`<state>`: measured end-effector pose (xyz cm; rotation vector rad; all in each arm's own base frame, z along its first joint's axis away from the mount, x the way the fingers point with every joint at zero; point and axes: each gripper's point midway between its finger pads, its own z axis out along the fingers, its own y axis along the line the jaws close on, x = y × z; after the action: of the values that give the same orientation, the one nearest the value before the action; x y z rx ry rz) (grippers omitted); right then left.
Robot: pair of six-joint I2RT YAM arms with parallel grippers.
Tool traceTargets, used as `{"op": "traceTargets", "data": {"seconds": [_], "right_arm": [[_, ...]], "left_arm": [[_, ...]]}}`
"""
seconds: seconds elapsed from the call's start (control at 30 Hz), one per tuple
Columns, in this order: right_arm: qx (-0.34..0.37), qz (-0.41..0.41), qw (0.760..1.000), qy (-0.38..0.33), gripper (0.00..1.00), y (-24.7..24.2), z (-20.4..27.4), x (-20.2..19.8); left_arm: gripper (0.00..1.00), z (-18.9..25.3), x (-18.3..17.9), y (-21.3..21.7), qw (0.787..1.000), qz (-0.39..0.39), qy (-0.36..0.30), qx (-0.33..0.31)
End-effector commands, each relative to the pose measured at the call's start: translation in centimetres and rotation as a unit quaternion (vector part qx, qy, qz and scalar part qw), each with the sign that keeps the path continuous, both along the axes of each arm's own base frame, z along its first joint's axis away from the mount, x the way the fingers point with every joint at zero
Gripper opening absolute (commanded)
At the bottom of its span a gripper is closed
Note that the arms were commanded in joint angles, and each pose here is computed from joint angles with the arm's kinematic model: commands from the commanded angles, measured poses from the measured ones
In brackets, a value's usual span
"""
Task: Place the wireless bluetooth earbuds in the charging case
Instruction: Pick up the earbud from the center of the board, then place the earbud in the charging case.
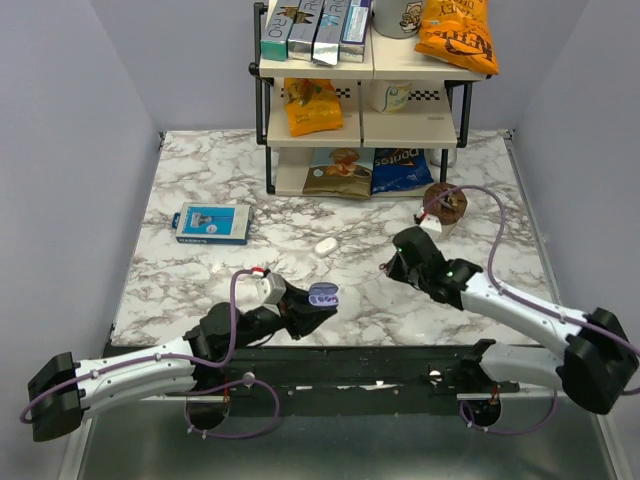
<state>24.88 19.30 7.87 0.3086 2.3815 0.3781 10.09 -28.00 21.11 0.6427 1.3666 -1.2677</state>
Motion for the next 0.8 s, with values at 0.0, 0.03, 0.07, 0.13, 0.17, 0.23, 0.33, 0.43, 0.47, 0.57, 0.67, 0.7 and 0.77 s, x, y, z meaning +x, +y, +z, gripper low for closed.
{"op": "traceTargets", "data": {"seconds": [0.0,0.03,0.07,0.13,0.17,0.23,0.33,0.43,0.47,0.57,0.67,0.7,0.77], "right_arm": [[-0.074,-0.017,0.992,-0.105,0.01,-3.8,4.5,1.4],[-0.087,-0.020,0.986,-0.138,0.01,-4.7,6.5,1.6],[-0.097,-0.020,0.984,-0.150,0.01,-5.2,7.3,1.5],[-0.117,-0.015,0.974,-0.195,0.01,-6.3,10.1,1.6],[-0.122,-0.011,0.969,-0.213,0.01,-6.5,11.1,1.5],[-0.155,-0.010,0.958,-0.242,0.01,-7.7,12.8,1.6],[-0.168,-0.005,0.942,-0.289,0.01,-8.4,16.1,1.5],[-0.173,-0.005,0.927,-0.332,0.01,-8.6,19.1,1.5],[-0.165,-0.004,0.922,-0.349,0.01,-8.3,20.6,1.5],[-0.163,0.011,0.908,-0.386,0.01,-7.3,23.6,1.3],[-0.150,0.031,0.895,-0.420,0.01,-5.8,26.0,0.6],[-0.135,0.033,0.892,-0.429,0.01,-5.4,26.9,0.4],[-0.120,0.059,0.881,-0.453,0.01,-4.3,28.3,-0.3]], "left_arm": [[0.00,0.9,1.9,0.3,0.998,0.054,-0.002,-0.017],[0.00,1.1,2.3,0.2,0.998,0.061,-0.005,-0.016],[0.00,0.6,2.5,-0.1,0.998,0.063,-0.003,-0.006],[0.00,1.5,2.9,-0.6,0.998,0.066,-0.012,-0.008],[0.00,1.0,3.1,-1.1,0.998,0.065,-0.011,0.005],[0.00,2.3,3.7,-1.7,0.998,0.067,-0.021,-0.003],[0.00,3.1,4.4,-3.0,0.998,0.060,-0.031,-0.007],[0.00,4.1,5.3,-4.3,0.998,0.044,-0.037,-0.018],[0.00,3.6,6.3,-4.6,0.998,0.047,-0.035,-0.010],[0.00,4.9,7.2,-5.8,0.998,0.027,-0.045,-0.022],[0.00,6.2,8.7,-6.7,0.997,0.021,-0.061,-0.029],[0.00,7.3,9.0,-7.0,0.996,0.020,-0.072,-0.039],[0.00,7.9,9.5,-7.5,0.995,0.014,-0.088,-0.043]]}}
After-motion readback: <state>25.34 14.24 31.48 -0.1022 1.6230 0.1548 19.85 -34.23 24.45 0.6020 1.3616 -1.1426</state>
